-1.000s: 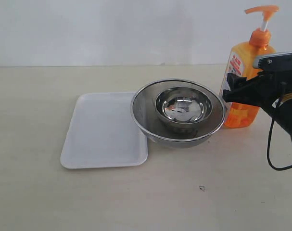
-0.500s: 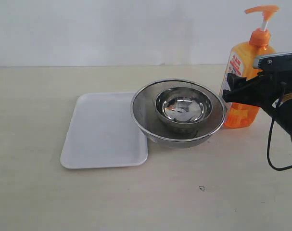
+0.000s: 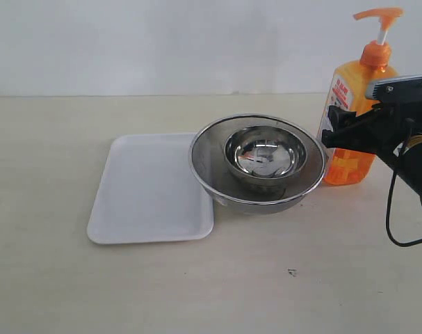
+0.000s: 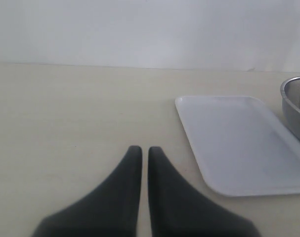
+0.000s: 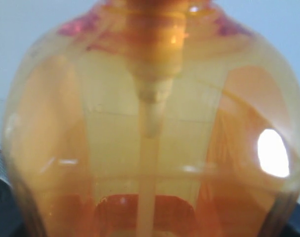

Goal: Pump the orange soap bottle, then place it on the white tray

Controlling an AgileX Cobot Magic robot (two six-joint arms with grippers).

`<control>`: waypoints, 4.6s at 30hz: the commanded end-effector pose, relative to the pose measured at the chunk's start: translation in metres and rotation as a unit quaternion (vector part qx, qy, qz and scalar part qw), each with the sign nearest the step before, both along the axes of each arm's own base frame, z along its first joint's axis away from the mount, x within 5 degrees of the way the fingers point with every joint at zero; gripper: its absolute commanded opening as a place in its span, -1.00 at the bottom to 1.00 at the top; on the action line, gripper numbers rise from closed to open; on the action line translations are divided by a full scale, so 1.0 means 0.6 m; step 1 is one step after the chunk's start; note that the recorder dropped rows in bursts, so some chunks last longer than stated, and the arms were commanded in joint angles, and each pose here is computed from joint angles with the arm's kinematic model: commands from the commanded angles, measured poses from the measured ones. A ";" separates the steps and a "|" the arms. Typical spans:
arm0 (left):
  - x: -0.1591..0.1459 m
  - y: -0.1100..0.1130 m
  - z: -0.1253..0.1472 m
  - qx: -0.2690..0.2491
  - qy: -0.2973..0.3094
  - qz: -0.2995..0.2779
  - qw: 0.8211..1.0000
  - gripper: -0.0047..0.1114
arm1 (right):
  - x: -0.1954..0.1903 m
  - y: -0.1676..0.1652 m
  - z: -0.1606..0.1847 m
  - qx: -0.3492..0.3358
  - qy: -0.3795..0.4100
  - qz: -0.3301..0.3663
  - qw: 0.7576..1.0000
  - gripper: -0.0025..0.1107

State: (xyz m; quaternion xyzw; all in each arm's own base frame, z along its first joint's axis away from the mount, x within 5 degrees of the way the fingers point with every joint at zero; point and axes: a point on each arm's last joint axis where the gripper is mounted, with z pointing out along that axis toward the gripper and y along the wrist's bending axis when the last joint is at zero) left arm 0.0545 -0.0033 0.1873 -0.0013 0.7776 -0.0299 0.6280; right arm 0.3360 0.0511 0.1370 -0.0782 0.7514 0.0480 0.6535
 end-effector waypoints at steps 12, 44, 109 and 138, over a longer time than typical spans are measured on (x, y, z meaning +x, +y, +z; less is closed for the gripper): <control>0.000 0.000 -0.001 -0.001 -0.003 0.000 1.000 -0.84 | 0.002 -0.002 0.011 0.003 -0.024 -0.003 1.000 -0.96; 0.000 0.000 -0.001 -0.001 -0.003 0.000 1.000 -0.84 | -0.012 -0.016 0.123 0.013 -0.132 -0.043 0.990 -0.96; 0.000 0.000 -0.001 -0.001 -0.003 0.000 1.000 -0.84 | -0.029 0.025 0.274 0.028 -0.085 0.070 0.994 -0.96; 0.000 0.000 -0.001 -0.001 -0.003 0.000 1.000 -0.84 | -0.042 0.257 0.291 0.034 -0.075 0.247 0.966 -0.96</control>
